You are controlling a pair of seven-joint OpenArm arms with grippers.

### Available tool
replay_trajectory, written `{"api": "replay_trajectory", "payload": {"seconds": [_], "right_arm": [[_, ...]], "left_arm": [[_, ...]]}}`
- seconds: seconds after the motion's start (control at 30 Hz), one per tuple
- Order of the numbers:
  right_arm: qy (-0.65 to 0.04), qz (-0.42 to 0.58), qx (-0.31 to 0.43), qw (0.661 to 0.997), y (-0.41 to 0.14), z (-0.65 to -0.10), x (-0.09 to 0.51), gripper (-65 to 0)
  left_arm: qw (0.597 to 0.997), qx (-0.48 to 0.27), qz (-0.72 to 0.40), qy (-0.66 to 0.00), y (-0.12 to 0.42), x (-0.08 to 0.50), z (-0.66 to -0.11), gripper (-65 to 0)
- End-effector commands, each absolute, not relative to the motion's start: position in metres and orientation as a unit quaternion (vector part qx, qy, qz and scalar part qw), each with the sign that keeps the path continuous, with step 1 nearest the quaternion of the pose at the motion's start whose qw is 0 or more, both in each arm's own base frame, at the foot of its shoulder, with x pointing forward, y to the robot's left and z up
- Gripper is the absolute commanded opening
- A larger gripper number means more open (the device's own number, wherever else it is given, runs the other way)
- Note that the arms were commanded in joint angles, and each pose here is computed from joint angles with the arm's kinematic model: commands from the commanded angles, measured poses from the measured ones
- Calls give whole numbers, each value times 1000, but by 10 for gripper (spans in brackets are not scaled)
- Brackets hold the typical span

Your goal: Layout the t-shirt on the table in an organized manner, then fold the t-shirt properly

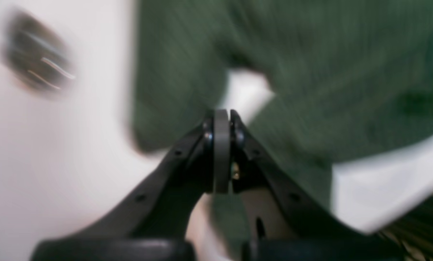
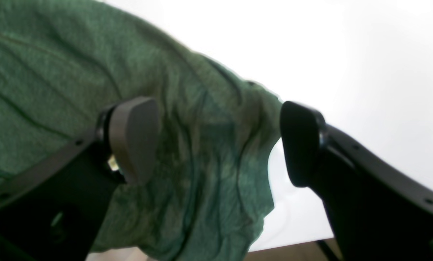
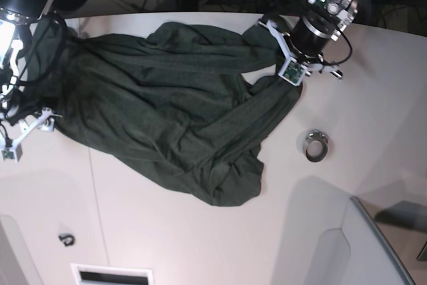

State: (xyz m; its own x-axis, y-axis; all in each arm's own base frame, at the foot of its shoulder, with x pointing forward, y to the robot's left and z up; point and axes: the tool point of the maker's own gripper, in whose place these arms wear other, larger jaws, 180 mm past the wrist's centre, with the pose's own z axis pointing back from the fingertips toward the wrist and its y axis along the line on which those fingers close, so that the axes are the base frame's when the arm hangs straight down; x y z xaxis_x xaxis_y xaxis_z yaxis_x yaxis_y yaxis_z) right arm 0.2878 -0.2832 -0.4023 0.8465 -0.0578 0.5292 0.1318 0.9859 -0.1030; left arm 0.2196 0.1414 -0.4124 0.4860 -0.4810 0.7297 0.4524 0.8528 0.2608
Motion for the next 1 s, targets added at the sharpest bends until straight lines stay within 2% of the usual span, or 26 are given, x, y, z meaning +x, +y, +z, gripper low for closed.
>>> {"api": "replay_trajectory", "payload": {"seconds": [0.0, 0.07, 0.2, 0.33, 0.43, 0.57, 0.73, 0.97], "right_arm": [[-297, -45, -78, 951, -289, -387, 296, -155], [-298, -43, -80, 950, -289, -386, 293, -155], [-289, -47, -65, 954, -276, -396, 286, -155], [-280, -48, -61, 957, -272, -403, 278, -155], [-279, -48, -60, 957, -271, -405, 276, -155], [-283, -48, -63, 956, -274, -402, 279, -153], [-322, -46, -74, 943, -285, -387, 301, -152], [-278, -80, -42, 956, -303, -416, 337, -152]], "left_arm": [[855, 28, -265, -444, 147, 230, -399, -650], [846, 24, -258, -465, 135, 250, -385, -650], [835, -33, -250, -489, 65, 289, -389, -650], [841, -80, -284, -452, -8, 304, -432, -650], [840, -97, -304, -438, -37, 304, -453, -650], [858, -83, -309, -403, -23, 292, -481, -650], [865, -52, -325, -378, 33, 259, -495, -650], [872, -33, -309, -378, 71, 241, -488, -650]]}}
